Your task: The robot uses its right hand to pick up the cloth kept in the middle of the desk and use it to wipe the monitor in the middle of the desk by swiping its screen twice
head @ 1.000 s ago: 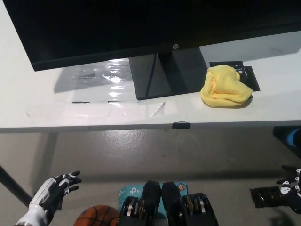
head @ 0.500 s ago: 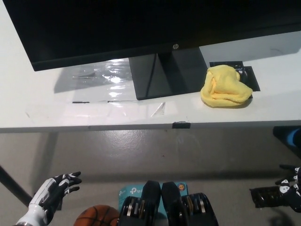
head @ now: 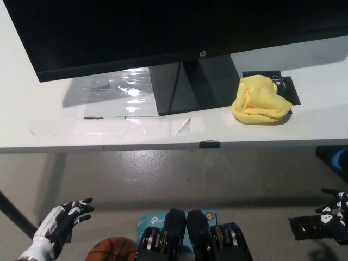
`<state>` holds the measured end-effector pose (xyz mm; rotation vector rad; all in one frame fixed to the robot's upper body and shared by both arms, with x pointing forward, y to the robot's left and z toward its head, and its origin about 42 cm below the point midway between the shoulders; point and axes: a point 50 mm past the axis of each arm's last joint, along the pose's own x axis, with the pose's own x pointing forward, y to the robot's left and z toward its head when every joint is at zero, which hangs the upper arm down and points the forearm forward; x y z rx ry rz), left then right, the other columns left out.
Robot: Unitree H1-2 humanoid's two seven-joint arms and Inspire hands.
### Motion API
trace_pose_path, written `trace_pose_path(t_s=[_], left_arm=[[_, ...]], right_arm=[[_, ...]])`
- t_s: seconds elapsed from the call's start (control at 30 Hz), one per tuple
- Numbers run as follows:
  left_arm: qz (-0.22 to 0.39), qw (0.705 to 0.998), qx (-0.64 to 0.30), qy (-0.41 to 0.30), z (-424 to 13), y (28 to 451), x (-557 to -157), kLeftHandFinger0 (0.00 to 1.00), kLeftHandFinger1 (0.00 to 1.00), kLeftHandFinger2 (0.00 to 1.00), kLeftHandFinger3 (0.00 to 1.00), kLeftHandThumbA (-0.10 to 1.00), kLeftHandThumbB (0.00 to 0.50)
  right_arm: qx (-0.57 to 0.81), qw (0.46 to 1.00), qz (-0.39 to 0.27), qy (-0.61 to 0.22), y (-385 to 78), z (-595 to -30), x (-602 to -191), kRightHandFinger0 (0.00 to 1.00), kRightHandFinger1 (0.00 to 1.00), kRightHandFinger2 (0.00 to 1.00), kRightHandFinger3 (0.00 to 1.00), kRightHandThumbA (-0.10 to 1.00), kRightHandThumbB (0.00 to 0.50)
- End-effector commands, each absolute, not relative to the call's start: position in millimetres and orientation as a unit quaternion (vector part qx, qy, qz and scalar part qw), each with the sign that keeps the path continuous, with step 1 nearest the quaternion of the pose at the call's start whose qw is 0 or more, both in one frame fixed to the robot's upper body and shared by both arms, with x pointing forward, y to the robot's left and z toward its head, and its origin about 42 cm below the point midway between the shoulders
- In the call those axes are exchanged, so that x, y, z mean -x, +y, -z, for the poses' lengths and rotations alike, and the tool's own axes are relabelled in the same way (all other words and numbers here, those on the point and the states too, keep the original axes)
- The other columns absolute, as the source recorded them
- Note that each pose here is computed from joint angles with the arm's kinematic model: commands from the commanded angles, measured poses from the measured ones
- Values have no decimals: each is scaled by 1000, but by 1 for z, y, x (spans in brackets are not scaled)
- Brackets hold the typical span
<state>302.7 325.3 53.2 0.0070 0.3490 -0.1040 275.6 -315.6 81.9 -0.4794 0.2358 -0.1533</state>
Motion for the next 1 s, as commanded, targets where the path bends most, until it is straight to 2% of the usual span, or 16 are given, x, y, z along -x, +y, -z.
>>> trace_pose_path(t_s=[0.0,0.07,0.37,0.4,0.43,0.53,0.67,0.8,0.93,0.97], left_arm=[[54,987,-5,151,-65,330,-309,889,818,842,1000,570,97],[53,987,-9,153,-65,330,-310,905,843,858,1000,589,126],[53,987,-8,153,-66,329,-310,883,831,841,1000,581,93],[56,987,-9,152,-65,329,-310,887,836,841,1000,588,99],[58,987,-11,151,-65,329,-310,889,836,839,1000,603,94],[57,987,-13,153,-64,330,-310,887,826,844,1000,618,104],[57,987,-10,151,-66,330,-310,921,838,849,1000,605,91],[55,986,-11,155,-65,330,-310,903,828,838,1000,603,118],[54,986,-8,155,-66,330,-310,923,839,854,1000,598,91],[51,986,-4,156,-66,329,-309,934,840,856,1000,584,107]], right_arm=[[244,962,83,88,-320,-97,-285,4,157,426,769,-3,129],[245,962,81,90,-320,-97,-284,0,146,425,780,1,125],[251,961,77,90,-320,-97,-286,17,162,430,783,1,123],[250,961,77,90,-319,-97,-286,4,149,427,783,-2,124],[248,961,75,94,-319,-97,-286,36,184,451,798,2,118],[248,962,75,92,-319,-96,-286,17,164,448,789,-13,117],[247,962,74,89,-318,-97,-288,21,170,447,777,-13,121],[250,961,73,91,-317,-97,-288,10,153,446,781,-25,110],[252,961,71,93,-318,-98,-288,33,169,449,796,-58,99],[253,960,71,94,-318,-98,-288,28,165,439,798,-58,100]])
